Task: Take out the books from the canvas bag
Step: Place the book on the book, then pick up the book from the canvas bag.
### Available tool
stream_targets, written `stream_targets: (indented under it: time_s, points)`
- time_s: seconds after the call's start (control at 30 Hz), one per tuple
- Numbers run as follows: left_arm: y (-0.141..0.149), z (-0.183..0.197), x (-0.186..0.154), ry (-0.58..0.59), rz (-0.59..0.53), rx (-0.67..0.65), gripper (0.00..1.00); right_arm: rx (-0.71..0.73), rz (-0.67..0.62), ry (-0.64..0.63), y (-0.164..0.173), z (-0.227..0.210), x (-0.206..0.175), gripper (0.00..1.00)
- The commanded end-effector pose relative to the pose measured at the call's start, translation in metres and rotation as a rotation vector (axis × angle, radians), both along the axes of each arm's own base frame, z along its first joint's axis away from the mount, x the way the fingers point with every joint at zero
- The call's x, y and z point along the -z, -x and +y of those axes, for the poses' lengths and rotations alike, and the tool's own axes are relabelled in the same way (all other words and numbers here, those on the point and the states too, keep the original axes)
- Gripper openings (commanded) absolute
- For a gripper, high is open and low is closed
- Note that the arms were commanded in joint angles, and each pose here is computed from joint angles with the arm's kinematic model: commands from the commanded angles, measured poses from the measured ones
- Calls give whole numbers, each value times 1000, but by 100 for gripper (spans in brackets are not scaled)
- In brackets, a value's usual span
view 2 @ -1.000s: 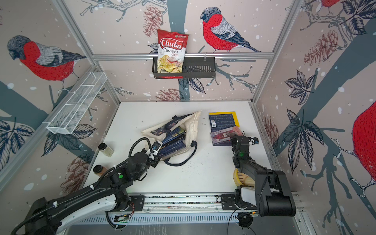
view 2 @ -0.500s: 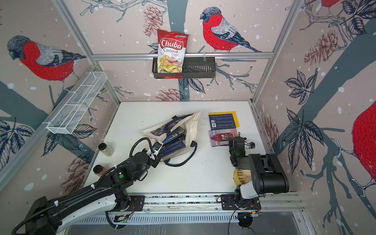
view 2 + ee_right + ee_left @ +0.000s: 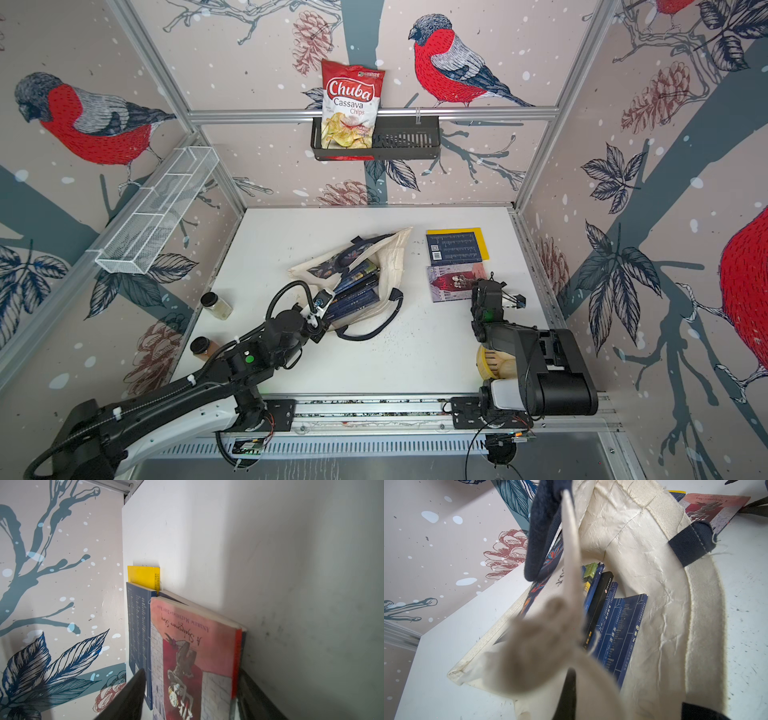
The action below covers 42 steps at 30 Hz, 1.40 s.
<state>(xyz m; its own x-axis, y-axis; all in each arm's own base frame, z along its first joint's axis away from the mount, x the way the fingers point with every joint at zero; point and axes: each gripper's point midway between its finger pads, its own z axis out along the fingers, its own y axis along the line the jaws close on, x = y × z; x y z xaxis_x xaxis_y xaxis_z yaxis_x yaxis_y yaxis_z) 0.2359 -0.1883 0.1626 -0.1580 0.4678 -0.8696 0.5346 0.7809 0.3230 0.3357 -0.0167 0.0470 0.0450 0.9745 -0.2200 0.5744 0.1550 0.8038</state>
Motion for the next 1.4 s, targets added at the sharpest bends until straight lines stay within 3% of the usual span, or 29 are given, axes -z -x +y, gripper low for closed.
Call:
stream_targets:
  time_s: [0.0, 0.13, 0.3, 0.47, 0.6, 0.77, 0.93, 1.37]
  points:
    - [-1, -13, -25, 78, -59, 46, 0, 42, 122, 8, 17, -9, 16, 80]
    - [-4, -11, -18, 38, -43, 25, 0, 61, 115, 28, 27, -16, 2, 82]
    - [1, -17, -19, 50, -37, 76, 0, -48, -12, 125, 18, 2, -58, 82]
    - [10, -24, -26, 82, -60, 141, 0, -290, -230, 199, 16, 77, -133, 82]
    - [16, -31, -25, 83, -53, 190, 0, -490, -385, 178, 31, 151, -171, 81]
    - [21, -35, -22, 64, -52, 221, 0, -701, -492, 200, 55, 233, -205, 79]
    - [25, -38, -21, 51, -59, 239, 0, -832, -534, 145, 70, 285, -205, 76]
    - [22, -30, -29, 51, -110, 194, 0, -1047, -398, 107, 64, 375, -121, 64]
